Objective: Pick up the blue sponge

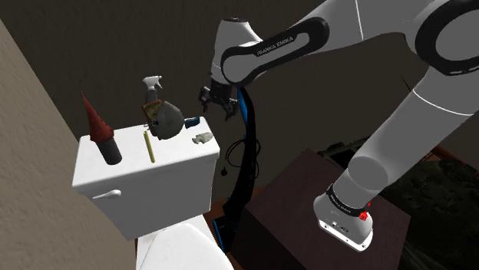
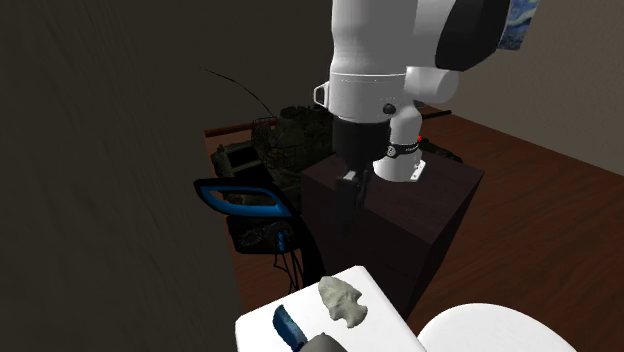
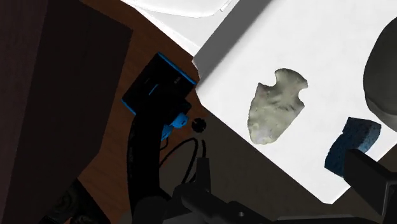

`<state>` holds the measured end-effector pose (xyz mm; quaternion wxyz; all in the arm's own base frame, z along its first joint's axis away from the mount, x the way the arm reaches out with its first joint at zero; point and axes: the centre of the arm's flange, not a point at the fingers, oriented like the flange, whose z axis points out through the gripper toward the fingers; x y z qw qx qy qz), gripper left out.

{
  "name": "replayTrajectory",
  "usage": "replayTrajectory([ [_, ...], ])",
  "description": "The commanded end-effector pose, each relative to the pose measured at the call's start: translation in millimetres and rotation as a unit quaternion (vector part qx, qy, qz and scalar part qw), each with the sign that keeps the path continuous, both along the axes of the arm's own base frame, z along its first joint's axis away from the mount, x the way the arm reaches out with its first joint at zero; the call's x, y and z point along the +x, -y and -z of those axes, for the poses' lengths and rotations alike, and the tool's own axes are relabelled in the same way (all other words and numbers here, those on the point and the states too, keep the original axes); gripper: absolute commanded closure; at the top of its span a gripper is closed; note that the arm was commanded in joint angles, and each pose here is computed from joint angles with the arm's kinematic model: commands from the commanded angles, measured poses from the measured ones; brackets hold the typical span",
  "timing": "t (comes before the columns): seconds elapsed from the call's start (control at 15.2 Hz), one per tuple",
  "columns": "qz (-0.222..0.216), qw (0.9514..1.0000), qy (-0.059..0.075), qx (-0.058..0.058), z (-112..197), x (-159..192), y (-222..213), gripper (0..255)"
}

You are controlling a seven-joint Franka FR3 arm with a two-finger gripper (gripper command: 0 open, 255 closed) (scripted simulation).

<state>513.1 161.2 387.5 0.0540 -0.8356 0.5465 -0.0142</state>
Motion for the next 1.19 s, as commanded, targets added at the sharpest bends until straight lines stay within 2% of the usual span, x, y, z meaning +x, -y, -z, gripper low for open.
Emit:
replayTrajectory([
  [0.0,0.037,0.9993,0.004,0.007,13.7,22.3,-3.1,0],
  [0.33,0.123,0.9922,0.012,0.021,48.5,73.8,-4.9,0],
  [0.73,0.221,0.9744,0.022,0.038,87.8,133.5,2.8,0],
  [1.12,0.221,0.9744,0.022,0.038,119.5,133.5,2.8,0],
])
